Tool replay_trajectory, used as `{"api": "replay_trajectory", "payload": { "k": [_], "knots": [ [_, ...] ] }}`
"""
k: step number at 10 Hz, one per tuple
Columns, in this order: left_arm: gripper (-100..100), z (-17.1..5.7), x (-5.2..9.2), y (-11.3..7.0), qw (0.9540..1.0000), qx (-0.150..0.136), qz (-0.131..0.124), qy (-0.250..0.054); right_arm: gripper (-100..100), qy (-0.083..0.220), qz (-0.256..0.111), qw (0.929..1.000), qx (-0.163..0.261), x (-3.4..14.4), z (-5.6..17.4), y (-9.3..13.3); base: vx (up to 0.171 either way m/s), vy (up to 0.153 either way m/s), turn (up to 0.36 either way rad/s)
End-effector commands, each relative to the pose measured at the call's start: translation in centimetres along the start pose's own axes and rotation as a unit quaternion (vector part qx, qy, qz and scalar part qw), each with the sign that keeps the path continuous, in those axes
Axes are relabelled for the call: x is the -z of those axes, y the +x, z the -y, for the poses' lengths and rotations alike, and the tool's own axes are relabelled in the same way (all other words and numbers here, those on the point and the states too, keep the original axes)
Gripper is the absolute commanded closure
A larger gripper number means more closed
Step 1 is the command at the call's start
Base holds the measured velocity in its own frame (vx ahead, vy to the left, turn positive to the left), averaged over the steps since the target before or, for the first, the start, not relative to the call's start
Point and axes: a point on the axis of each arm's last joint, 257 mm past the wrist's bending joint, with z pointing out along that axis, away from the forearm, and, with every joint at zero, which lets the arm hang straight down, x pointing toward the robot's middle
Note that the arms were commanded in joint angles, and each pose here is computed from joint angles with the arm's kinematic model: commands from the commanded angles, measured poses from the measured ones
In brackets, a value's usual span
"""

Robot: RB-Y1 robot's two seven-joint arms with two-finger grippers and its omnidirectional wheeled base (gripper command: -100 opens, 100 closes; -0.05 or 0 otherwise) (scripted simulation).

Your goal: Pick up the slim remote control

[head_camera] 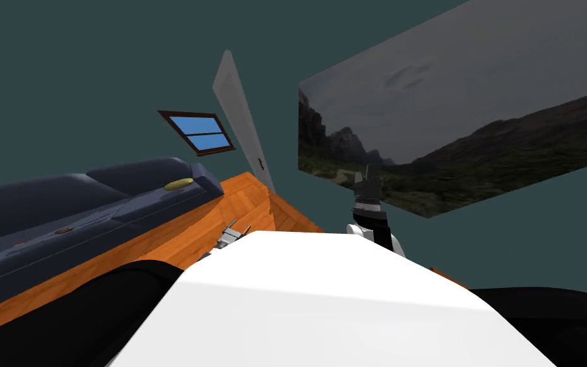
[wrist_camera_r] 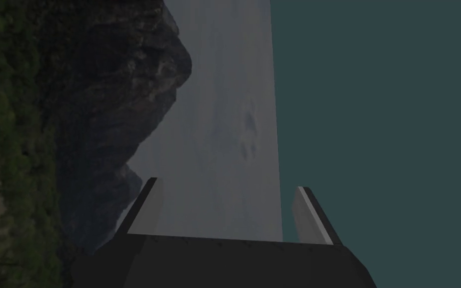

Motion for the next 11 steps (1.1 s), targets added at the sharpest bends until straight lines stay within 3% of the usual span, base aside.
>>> {"api": "replay_trajectory", "payload": {
  "k": [1,2,3,5,6,8,9,11],
  "knots": [
    [-100,0.0,0.9,1.2,0.9995,-0.022,-0.022,0.008,0,0.000,0.000,1.0000,0.000,0.0,0.0,0.0,0.017,-0.039,0.475],
    [-100,0.0,0.9,1.2,0.9995,-0.022,-0.022,0.008,0,0.000,0.000,1.0000,0.000,0.0,0.0,0.0,0.005,-0.023,0.433],
    [-100,0.4,3.0,4.5,0.9962,-0.055,-0.065,0.020,0,0.000,0.000,1.0000,0.000,0.0,0.0,0.0,0.010,-0.042,0.431],
    [-100,0.5,3.0,4.6,0.9959,-0.058,-0.067,0.022,0,0.000,0.000,1.0000,0.000,0.0,0.0,0.0,0.006,-0.033,0.430],
    [-100,0.8,5.4,7.6,0.9894,-0.089,-0.108,0.037,0,0.000,0.000,1.0000,0.000,0.0,0.0,0.0,-0.003,-0.051,0.412],
    [-100,0.9,5.5,7.8,0.9888,-0.091,-0.111,0.040,0,0.000,0.000,1.0000,0.000,0.0,0.0,0.0,-0.004,-0.039,0.473],
    [-100,1.4,8.1,10.7,0.9793,-0.120,-0.152,0.057,0,0.000,0.000,1.0000,0.000,0.0,0.0,0.0,-0.009,-0.049,0.435],
    [-100,1.5,8.2,10.9,0.9785,-0.122,-0.155,0.060,0,0.000,0.000,1.0000,0.000,0.0,0.0,0.0,-0.008,-0.041,0.392]
  ]
}}
